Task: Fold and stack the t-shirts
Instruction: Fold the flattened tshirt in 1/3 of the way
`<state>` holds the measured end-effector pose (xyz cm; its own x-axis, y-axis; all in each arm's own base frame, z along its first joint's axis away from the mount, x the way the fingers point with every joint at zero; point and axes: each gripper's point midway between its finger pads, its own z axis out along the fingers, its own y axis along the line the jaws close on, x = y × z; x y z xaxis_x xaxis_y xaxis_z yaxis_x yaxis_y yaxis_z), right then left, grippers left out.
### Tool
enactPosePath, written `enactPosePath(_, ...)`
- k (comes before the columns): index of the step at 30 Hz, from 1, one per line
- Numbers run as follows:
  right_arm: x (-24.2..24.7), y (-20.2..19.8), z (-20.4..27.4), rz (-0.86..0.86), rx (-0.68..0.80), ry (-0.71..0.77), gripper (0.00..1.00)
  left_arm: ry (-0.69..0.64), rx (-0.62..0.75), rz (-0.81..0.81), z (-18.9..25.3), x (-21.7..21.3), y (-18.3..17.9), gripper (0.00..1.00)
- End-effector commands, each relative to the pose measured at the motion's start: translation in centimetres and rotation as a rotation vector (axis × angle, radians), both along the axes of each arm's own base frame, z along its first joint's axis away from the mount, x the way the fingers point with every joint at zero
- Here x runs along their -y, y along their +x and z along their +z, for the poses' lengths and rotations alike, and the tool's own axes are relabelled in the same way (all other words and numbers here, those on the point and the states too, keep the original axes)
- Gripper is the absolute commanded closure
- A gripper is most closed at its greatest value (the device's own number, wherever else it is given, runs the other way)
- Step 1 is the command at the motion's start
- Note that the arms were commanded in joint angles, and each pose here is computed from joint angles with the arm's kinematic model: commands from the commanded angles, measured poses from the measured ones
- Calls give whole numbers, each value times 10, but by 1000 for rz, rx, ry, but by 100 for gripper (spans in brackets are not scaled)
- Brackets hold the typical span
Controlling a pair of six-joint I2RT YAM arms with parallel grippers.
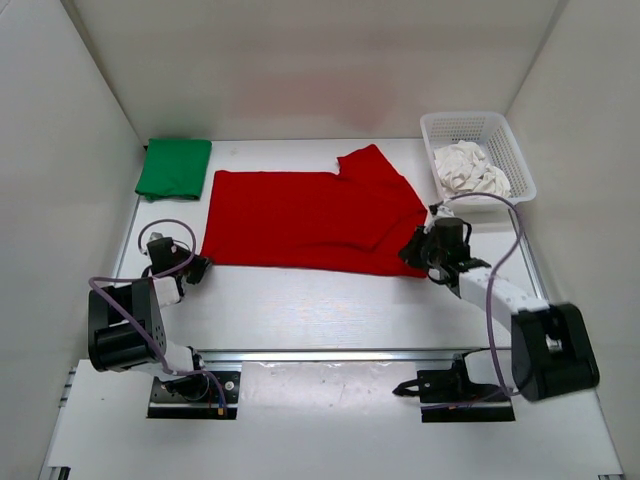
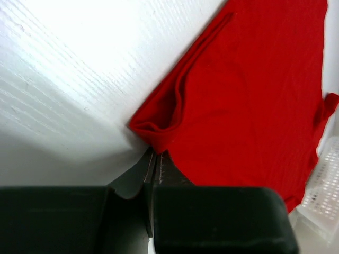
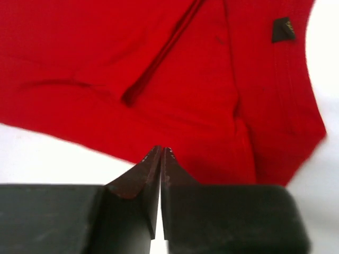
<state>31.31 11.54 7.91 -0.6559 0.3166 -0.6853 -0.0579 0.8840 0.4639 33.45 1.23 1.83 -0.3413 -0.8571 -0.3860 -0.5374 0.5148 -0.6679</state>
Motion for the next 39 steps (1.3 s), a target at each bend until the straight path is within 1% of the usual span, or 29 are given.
enactPosePath(1,-17,23,2,84,2,-33,98,5,11,-4,3,-2,-6,100)
enactPosePath(2,-20,25,-7,97,-26,-35,100,1,9,3,3,-3,-7,100)
enactPosePath(4,-20,25,-21,99,-70,-26,100,3,-6,7,0,-5,-12,100)
enactPosePath(6,-16,16,-37,86,-124,-16,100,3,-5,24,0,-11,-15,100)
enactPosePath(9,-4,-14,-63,35,-200,0,100,-29,-32,27,-7,-12,-28,100)
enactPosePath(10,-2,-21,-68,32,-212,-3,100,-29,-22,20,-4,-12,-29,100)
enactPosePath(12,4,-46,-75,15,-232,19,100,-45,-43,1,-11,-4,-45,100)
enactPosePath(14,5,-67,-80,9,-247,34,100,-32,-17,-10,-4,-3,-53,100)
enactPosePath(15,6,-83,-86,8,-267,31,100,-25,-47,-30,-11,2,-63,100)
enactPosePath(17,5,-99,-86,11,-267,49,100,-7,-29,-61,-4,7,-71,100)
enactPosePath(19,8,-121,-94,-17,-296,81,100,7,-67,-96,-14,15,-93,100)
enactPosePath(20,11,-124,-91,-32,-273,84,100,33,-22,-93,-5,13,-91,100)
enactPosePath(22,17,-119,-79,-81,-204,100,100,37,-77,-88,-21,17,-115,100)
enactPosePath(24,22,-106,-59,-90,-139,94,99,76,-19,-86,-13,16,-116,100)
enactPosePath(26,27,-94,-36,-90,-79,96,96,117,16,-89,-1,13,-110,92)
enactPosePath(27,23,-89,-21,-60,-49,112,93,124,17,-100,4,13,-107,91)
enactPosePath(28,20,-83,-4,-33,-9,108,91,129,47,-127,18,16,-100,86)
enactPosePath(29,18,-81,-1,-33,-8,108,88,141,58,-142,23,17,-96,84)
enactPosePath(31,1,-73,19,26,54,100,79,187,105,-180,45,19,-83,81)
enactPosePath(32,-9,-76,21,62,54,100,78,205,130,-185,55,18,-77,81)
enactPosePath(33,-16,-71,24,78,62,96,77,220,152,-209,65,22,-71,88)
enactPosePath(35,-40,-66,24,152,62,111,74,244,198,-252,81,33,-60,91)
enactPosePath(36,-44,-68,19,167,34,110,73,249,222,-261,89,35,-55,91)
enactPosePath(37,-53,-61,22,195,51,124,72,251,224,-288,89,43,-53,91)
enactPosePath(38,-61,-59,17,216,32,124,71,256,251,-311,94,54,-49,91)
enactPosePath(39,-64,-54,14,219,19,121,71,254,271,-370,97,73,-49,89)
